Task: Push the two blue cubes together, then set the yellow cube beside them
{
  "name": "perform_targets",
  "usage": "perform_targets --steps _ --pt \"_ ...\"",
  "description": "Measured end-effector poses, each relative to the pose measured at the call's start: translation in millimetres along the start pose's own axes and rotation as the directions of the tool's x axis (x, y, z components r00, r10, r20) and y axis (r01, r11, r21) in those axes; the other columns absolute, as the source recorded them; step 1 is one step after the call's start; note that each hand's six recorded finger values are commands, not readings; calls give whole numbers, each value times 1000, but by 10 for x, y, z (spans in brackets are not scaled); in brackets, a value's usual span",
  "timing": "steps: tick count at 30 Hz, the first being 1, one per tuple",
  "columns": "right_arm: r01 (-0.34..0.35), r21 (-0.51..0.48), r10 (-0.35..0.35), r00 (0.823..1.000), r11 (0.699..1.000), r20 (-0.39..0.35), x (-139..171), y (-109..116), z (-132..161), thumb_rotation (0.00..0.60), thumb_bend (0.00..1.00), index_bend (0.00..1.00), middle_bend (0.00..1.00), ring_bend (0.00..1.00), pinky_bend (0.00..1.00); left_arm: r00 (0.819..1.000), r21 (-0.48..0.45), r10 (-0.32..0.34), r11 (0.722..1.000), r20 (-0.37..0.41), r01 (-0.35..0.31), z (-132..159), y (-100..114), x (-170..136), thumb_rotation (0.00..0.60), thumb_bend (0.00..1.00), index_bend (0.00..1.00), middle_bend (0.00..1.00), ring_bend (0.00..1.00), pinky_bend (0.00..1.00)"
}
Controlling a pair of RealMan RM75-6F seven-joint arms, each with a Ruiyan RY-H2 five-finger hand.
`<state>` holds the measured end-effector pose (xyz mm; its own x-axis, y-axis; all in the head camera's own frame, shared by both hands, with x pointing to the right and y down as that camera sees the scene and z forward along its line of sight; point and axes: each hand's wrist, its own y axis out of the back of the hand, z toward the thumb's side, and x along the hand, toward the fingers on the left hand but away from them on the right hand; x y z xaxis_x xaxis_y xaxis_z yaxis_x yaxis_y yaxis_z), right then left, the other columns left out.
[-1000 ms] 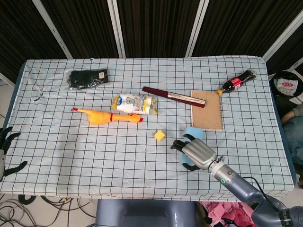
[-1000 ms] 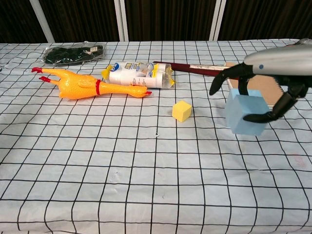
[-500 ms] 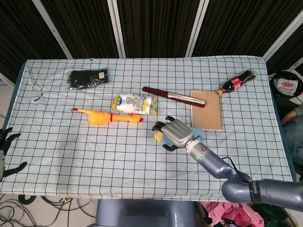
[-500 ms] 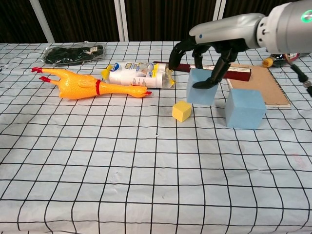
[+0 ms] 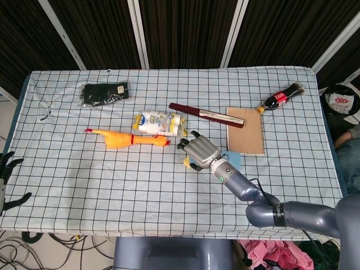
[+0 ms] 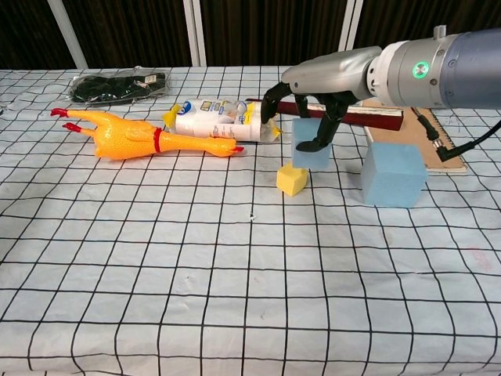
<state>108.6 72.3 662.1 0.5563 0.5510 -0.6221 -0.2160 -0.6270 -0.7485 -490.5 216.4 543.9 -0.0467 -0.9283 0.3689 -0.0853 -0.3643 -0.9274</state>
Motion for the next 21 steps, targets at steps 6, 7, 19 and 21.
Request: perform_targets --steps 6,7,19,21 --pt "-7 10 7 1000 1000 6 -10 -115 -93 600 391 240 162 537 92 1000 6 6 1000 -2 -6 -2 7 -5 600 41 208 73 0 0" --pt "-8 10 8 1000 1000 7 -10 -129 -104 600 391 240 162 537 92 1000 7 6 1000 -3 -6 -3 7 -5 600 41 208 73 0 0" --pt "-15 3 15 1000 1000 19 -49 -279 -240 600 390 239 162 538 91 1000 9 5 1000 -5 -5 -11 7 -4 600 41 208 72 0 0" --pt "-21 0 21 999 1000 25 -39 -311 -280 600 389 240 162 537 92 1000 9 5 1000 -5 -5 -10 7 -3 600 41 208 72 0 0"
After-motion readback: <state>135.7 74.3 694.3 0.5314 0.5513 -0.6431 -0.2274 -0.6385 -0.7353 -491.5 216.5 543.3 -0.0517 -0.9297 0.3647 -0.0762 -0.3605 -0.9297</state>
